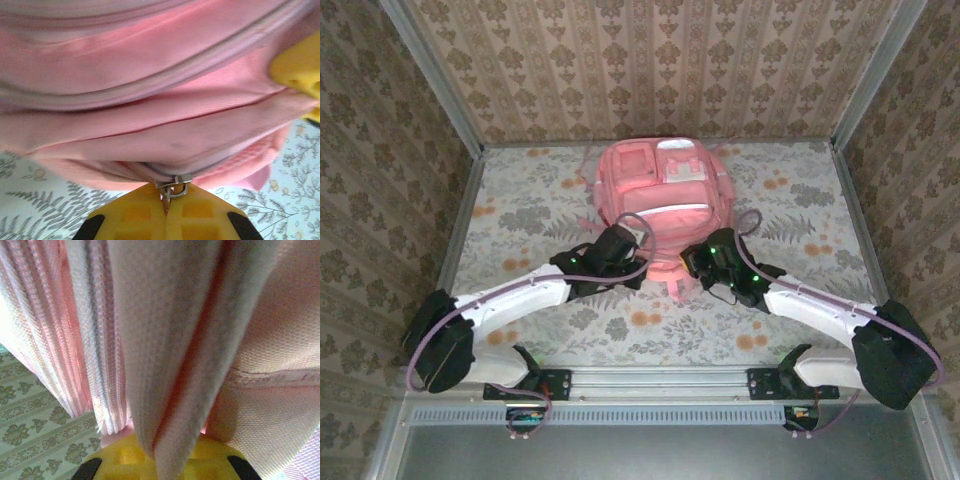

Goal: Pack the student bag

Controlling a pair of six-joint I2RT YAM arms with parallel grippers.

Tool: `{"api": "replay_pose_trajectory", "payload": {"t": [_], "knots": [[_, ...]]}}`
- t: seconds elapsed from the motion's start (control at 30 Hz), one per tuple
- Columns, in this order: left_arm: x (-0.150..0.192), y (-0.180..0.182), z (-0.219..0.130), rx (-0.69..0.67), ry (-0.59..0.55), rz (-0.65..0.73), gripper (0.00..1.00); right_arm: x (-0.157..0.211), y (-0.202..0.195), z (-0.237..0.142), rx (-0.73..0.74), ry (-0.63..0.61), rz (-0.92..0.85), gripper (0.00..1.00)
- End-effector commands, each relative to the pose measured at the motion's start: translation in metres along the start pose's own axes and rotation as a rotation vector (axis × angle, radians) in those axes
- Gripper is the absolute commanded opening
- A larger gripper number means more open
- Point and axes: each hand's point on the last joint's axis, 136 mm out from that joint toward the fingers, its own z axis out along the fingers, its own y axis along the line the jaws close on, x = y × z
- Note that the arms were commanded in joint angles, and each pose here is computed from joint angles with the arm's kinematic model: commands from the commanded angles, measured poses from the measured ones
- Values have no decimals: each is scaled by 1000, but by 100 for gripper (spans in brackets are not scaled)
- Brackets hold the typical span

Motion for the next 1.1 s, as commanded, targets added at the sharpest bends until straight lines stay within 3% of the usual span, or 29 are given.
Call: {"api": "replay_pose_trajectory", "payload": {"t": [0.0,0.27,0.43,0.5,0.77,1.07], "knots": [[7,31,-11,-71,1,-77,0,-31,-20,-9,64,-123,-13,0],[12,45,-15,-76,-3,-107,0,-41,-18,-16,88,-112,-98,0],[7,25,-11,-2,-10,-92,0,-52,-24,-32,172,-146,-261,38],[2,12,-7,10,-6,-58,0,-54,-21,-43,167,-158,-294,45],[-15,-52,2,85,-7,81,0,-25,-20,-71,69,-50,-105,48],[-20,-108,21,158,22,195,0,-12,-21,-67,4,-2,42,48]]}}
